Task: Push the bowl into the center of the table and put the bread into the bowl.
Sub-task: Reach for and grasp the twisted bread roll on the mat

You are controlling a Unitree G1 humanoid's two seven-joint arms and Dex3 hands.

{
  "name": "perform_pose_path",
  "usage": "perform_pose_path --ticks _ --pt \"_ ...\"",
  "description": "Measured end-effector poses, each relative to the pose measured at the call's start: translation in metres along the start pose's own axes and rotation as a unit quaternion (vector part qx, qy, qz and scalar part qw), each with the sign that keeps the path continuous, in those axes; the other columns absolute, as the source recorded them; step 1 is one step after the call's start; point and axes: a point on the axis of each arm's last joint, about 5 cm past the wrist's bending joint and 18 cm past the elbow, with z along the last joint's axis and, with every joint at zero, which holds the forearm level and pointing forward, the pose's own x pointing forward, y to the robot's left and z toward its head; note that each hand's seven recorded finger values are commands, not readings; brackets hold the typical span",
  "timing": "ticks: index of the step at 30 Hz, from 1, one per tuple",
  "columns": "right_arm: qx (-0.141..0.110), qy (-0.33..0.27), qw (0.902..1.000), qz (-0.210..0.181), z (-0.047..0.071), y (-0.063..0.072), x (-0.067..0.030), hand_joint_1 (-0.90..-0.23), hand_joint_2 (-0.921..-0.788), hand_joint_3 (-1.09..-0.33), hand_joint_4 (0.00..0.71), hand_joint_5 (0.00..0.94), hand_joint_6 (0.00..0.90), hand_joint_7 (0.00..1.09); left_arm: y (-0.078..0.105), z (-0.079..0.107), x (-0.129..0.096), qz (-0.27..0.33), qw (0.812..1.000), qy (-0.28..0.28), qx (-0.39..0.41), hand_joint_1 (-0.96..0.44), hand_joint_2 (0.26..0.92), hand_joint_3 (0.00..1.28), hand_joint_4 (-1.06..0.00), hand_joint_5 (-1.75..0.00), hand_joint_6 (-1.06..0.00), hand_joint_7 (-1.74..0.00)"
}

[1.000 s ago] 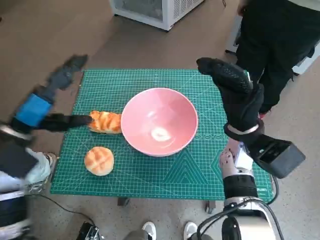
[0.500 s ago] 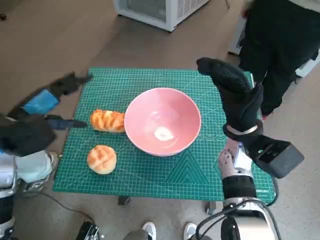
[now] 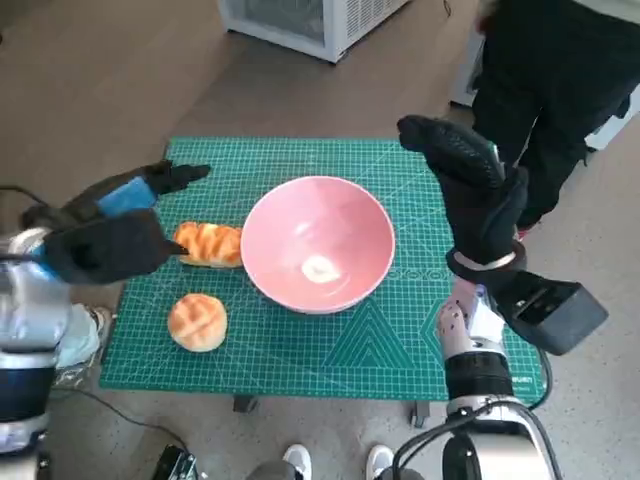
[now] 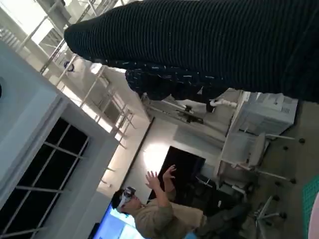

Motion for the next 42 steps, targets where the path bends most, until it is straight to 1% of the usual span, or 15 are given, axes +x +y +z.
perform_pose_path --ticks 13,19,25,29,30,31,32,33,34,35,37,38,39,41,42 --pt "0.0 0.003 1.0 -0.006 -0.001 0.0 -0.0014 -0.747 -0.921 -0.854 0.213 0.0 0.061 0.56 -0.02 -0.002 0.036 -0.045 0.998 0.035 0.011 -0.03 0.743 0.0 -0.16 0.0 -0.36 -0.01" --pt "0.0 0.005 1.0 -0.008 -0.001 0.0 -0.0026 -0.742 -0.921 -0.854 0.214 0.001 0.061 0.56 -0.03 -0.004 0.049 -0.065 0.996 0.052 0.019 -0.02 0.744 0.0 -0.19 -0.01 -0.37 -0.01" --pt "0.0 0.008 0.9999 -0.011 -0.001 0.0 -0.0055 -0.735 -0.921 -0.853 0.214 0.001 0.062 0.56 -0.043 -0.006 0.057 -0.087 0.993 0.068 0.03 0.0 0.753 0.01 -0.25 -0.02 -0.41 -0.02" --pt "0.001 0.009 0.9999 -0.011 -0.001 0.0 -0.0059 -0.733 -0.921 -0.853 0.214 0.001 0.061 0.56 -0.051 -0.008 0.061 -0.101 0.991 0.081 0.038 0.0 0.769 0.01 -0.34 -0.04 -0.46 -0.03" --pt "0.0 0.008 0.9999 -0.011 -0.001 0.0 -0.0059 -0.734 -0.921 -0.852 0.214 0.001 0.061 0.56 -0.052 -0.009 0.061 -0.104 0.99 0.083 0.04 0.01 0.771 0.02 -0.38 -0.49 -0.5 -0.02" --pt "0.001 0.008 0.9999 -0.011 -0.001 0.0 -0.0059 -0.734 -0.921 -0.852 0.214 0.001 0.061 0.56 -0.054 -0.009 0.062 -0.107 0.99 0.086 0.042 0.02 0.774 0.02 -0.38 -0.68 -0.51 -0.02" --pt "0.001 0.008 0.9999 -0.011 -0.001 0.0 -0.0059 -0.734 -0.921 -0.85 0.214 0.0 0.061 0.56 -0.055 -0.009 0.063 -0.109 0.989 0.088 0.045 0.03 0.778 0.03 -0.42 -1.06 -0.55 -0.02" --pt "0.001 0.008 0.9999 -0.011 -0.001 0.0 -0.0059 -0.734 -0.921 -0.849 0.214 0.0 0.061 0.56 -0.056 -0.009 0.063 -0.109 0.989 0.089 0.05 0.03 0.78 0.03 -0.45 -1.31 -0.58 -0.03" --pt "0.001 0.008 0.9999 -0.011 -0.001 0.0 -0.0059 -0.734 -0.921 -0.847 0.214 0.001 0.061 0.56 -0.057 -0.009 0.064 -0.11 0.988 0.09 0.053 0.04 0.787 0.03 -0.47 -1.47 -0.61 -0.04" --pt "0.001 0.008 0.9999 -0.012 0.0 0.0 -0.0059 -0.734 -0.921 -0.846 0.214 0.001 0.062 0.56 -0.057 -0.009 0.064 -0.11 0.988 0.09 0.057 0.04 0.789 0.03 -0.48 -1.52 -0.62 -0.04" --pt "0.001 0.007 0.9999 -0.012 0.0 0.0 -0.0059 -0.735 -0.921 -0.844 0.215 0.001 0.062 0.55 -0.056 -0.009 0.065 -0.108 0.988 0.089 0.062 0.2 0.853 0.05 -0.57 -1.39 -0.67 -0.06" --pt "0.001 0.006 0.9999 -0.012 0.0 0.0 -0.0059 -0.735 -0.921 -0.843 0.215 0.001 0.062 0.55 -0.056 -0.008 0.066 -0.107 0.988 0.089 0.065 0.14 0.842 0.05 -0.56 -1.08 -0.71 -0.09" --pt "0.001 0.006 0.9999 -0.012 0.0 0.0 -0.0059 -0.735 -0.921 -0.842 0.215 0.001 0.063 0.55 -0.055 -0.008 0.066 -0.106 0.988 0.088 0.069 0.09 0.837 0.04 -0.59 -0.8 -0.73 -0.12" --pt "0.002 0.005 0.9999 -0.013 0.0 0.0 -0.0058 -0.735 -0.921 -0.841 0.215 0.001 0.063 0.55 -0.055 -0.007 0.067 -0.105 0.988 0.086 0.074 0.06 0.841 0.02 -0.65 -0.55 -0.74 -0.23" --pt "0.001 0.005 0.9999 -0.012 0.0 0.0 -0.0058 -0.735 -0.921 -0.84 0.215 0.001 0.063 0.55 -0.055 -0.007 0.067 -0.105 0.988 0.085 0.077 -0.03 0.857 0.04 -0.67 -0.55 -0.72 -0.43"
